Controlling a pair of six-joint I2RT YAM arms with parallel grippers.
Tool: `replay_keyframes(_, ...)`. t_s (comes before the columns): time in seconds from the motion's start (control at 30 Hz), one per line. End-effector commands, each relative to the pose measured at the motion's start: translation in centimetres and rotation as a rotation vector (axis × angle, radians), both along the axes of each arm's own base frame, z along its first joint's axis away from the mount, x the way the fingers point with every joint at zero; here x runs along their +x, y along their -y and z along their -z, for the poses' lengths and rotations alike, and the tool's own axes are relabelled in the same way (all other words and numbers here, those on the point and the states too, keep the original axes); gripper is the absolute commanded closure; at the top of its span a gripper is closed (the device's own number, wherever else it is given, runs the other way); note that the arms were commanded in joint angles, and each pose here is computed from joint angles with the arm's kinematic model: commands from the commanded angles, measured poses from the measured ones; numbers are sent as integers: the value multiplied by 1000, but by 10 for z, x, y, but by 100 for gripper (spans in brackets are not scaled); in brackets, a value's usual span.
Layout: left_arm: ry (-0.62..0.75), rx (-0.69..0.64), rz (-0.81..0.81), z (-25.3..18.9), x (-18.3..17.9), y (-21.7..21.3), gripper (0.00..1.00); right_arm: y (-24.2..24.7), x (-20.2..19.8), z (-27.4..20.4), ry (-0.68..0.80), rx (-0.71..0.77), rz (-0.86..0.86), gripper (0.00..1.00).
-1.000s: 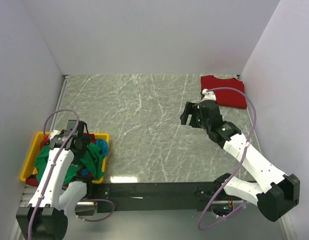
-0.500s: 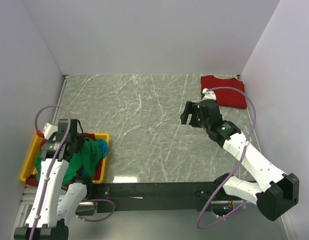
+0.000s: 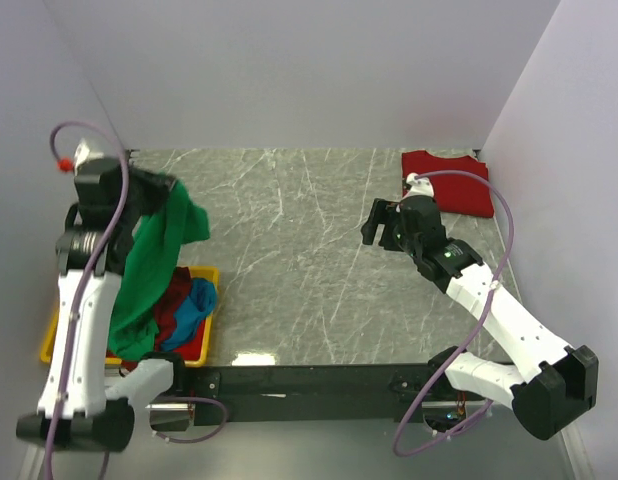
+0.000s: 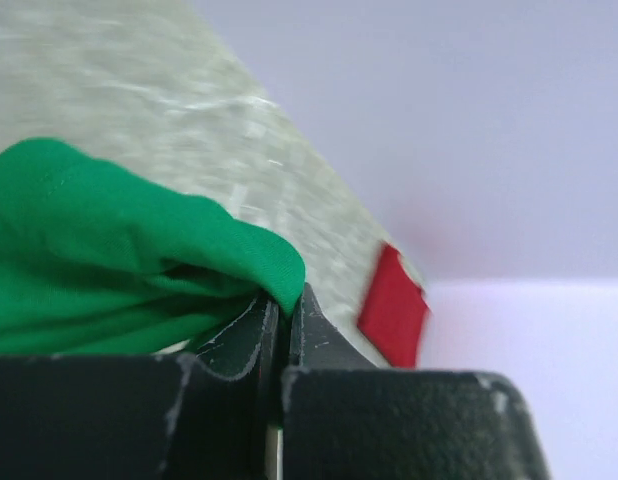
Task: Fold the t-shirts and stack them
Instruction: Grab the tshirt from the pile, then move the tshirt to the center of the board
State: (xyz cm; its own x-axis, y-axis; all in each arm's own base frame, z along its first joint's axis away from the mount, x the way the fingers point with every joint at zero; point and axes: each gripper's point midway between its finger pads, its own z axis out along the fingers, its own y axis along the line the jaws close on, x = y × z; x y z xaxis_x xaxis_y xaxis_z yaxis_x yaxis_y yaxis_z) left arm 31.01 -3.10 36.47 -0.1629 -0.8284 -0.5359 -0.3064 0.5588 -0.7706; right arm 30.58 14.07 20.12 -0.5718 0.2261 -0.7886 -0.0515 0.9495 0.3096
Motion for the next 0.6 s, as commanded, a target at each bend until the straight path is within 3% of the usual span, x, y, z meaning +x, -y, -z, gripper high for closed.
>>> replay_keyframes(0.0, 279, 5, 291, -87, 26, 54, 100, 5, 9, -31, 93, 19, 25, 13)
replay_keyframes(0.13, 480, 43, 459, -172, 22, 104, 99, 9, 9, -31, 97, 15, 39, 13)
replay_keyframes(0.33, 677, -67, 718, -241, 1, 182, 99, 18, 10, -33, 101, 9, 68, 13)
replay_keyframes(0.47, 735, -136, 848, -255, -12, 216, 100, 26, 8, -30, 92, -3, 102, 13)
replay_keyframes(0.57, 679, -161, 893, -230, -4, 230, 98, 33, 8, -27, 90, -13, 128, 13)
